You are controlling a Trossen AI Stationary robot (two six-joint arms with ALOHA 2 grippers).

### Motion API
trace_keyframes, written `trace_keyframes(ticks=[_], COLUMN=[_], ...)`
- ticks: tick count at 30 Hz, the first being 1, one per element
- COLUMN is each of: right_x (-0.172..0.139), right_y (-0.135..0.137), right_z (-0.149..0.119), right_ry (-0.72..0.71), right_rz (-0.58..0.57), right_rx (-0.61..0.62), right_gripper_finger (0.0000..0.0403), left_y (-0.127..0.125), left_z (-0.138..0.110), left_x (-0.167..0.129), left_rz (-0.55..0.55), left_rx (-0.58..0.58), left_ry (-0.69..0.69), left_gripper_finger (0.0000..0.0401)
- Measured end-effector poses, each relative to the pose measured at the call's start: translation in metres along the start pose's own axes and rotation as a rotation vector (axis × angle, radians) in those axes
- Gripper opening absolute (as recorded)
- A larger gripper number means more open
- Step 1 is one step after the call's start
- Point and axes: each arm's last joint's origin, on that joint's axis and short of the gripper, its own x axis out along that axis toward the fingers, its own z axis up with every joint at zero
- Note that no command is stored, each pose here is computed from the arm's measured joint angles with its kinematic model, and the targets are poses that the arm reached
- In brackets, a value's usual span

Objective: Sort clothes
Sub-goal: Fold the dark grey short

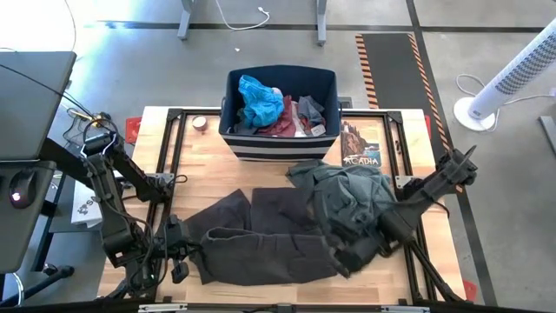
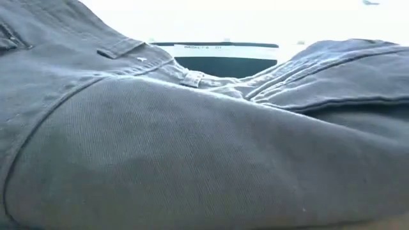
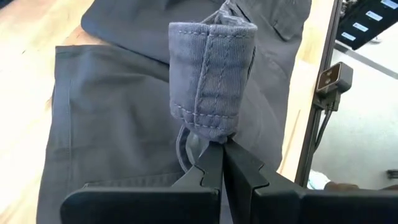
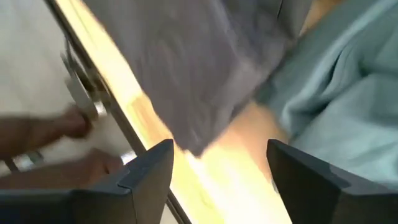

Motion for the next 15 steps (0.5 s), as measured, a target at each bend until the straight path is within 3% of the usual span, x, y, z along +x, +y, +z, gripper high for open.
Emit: trace_keyframes(ticks=[9, 15], right_x=[0.068, 0.091], right_y=[-0.001, -0.023], right_z=[-0.028, -0.035], right_ry=[-0.038, -0.104], right_rz=[0.194, 0.168], right_rx=[0.008, 0.090], right_gripper_finger=[0.0259, 0.0259], left_y=[0.000, -0.002], left_z=[0.000, -0.001], left_x=[0.000, 0.000], left_rz=[-0.004, -0.020], left_rx=[-0.007, -0.020], left_ry=[0.000, 0.041], left_gripper_finger=[0.0000, 0.0000])
